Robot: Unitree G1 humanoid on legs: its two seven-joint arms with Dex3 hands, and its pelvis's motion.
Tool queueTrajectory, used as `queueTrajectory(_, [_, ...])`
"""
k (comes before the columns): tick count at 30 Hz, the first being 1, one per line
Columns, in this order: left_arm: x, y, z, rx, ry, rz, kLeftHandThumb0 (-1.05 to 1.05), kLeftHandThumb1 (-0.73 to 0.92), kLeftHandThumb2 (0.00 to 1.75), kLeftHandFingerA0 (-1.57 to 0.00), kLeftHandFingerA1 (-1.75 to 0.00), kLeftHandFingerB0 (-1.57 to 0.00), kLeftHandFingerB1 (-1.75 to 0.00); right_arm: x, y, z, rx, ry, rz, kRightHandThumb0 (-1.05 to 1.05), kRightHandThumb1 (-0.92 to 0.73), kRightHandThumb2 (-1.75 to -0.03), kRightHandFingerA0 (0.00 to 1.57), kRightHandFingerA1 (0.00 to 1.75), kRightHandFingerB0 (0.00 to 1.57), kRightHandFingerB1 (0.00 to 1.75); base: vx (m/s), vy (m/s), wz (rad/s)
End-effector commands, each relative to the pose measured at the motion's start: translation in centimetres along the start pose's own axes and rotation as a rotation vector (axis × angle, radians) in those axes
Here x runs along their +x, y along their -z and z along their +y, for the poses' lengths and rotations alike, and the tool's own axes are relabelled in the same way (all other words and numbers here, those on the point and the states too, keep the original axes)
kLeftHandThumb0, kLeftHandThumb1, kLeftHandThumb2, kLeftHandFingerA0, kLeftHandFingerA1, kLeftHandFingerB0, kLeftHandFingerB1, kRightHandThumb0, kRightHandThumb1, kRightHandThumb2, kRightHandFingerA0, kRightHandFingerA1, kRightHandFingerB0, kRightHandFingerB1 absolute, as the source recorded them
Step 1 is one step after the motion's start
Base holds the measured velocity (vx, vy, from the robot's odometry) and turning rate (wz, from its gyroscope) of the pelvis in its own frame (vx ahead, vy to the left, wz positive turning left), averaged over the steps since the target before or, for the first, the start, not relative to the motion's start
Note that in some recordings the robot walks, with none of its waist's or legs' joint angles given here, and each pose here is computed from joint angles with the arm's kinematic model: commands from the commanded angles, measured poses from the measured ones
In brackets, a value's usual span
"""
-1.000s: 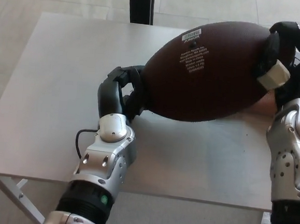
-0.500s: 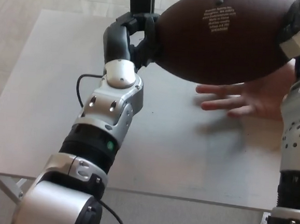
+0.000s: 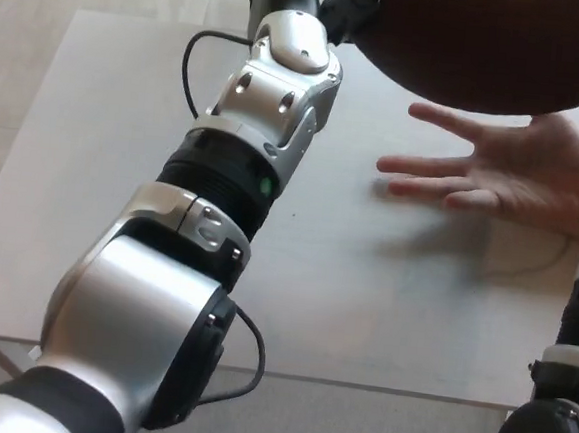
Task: The robot uses both its hands to grab the left and right ends of a football kept in the middle of the desk infront of it, lifts it up and places it in the palm of a person
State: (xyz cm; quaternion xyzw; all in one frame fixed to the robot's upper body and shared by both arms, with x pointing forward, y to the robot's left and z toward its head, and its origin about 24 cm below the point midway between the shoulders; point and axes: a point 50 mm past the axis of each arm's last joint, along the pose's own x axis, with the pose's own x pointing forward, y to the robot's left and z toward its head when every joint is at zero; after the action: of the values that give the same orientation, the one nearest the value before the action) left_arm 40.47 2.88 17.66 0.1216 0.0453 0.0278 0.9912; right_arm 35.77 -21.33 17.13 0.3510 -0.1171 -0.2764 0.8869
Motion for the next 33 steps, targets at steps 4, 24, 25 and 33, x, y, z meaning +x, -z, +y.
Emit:
queueTrajectory(4, [-3.3,-0.9,-8.0,0.565,0.263,-0.108,-0.15,0.60,0.57,-0.72,-0.93,-0.70,-0.59,-0.6,3.5,-2.6,0.498,0.200,0.246,-0.24,-0.79,-1.28,0.00,0.52,0.00,0.50,0.00,0.000,0.00])
queueTrajectory(24, [-3.7,7.5,-7.4,0.728,0.346,0.079,-0.20,0.64,0.60,-0.66,-1.24,-0.60,-0.64,-3.1,9.1,-7.5,0.278,0.444,0.470,-0.45,-0.83,-1.15,0.27,0.57,0.32,0.59,0.00,0.000,0.00])
queueTrajectory(25, [-3.7,7.5,-7.4,0.729,0.346,0.080,-0.20,0.64,0.60,-0.66,-1.24,-0.60,-0.64,-3.1,9.1,-7.5,0.276,0.445,0.470,-0.45,-0.83,-1.15,0.27,0.57,0.32,0.59,0.00,0.000,0.00])
queueTrajectory(33, [-2.0,6.4,-4.7,0.494,0.256,0.097,-0.51,0.79,0.63,-0.47,-1.09,-0.30,-0.67,-2.1,7.6,-6.9,0.008,0.465,0.334,-0.34,-0.81,-0.64,0.97,1.10,0.63,0.78,0.00,0.000,0.00])
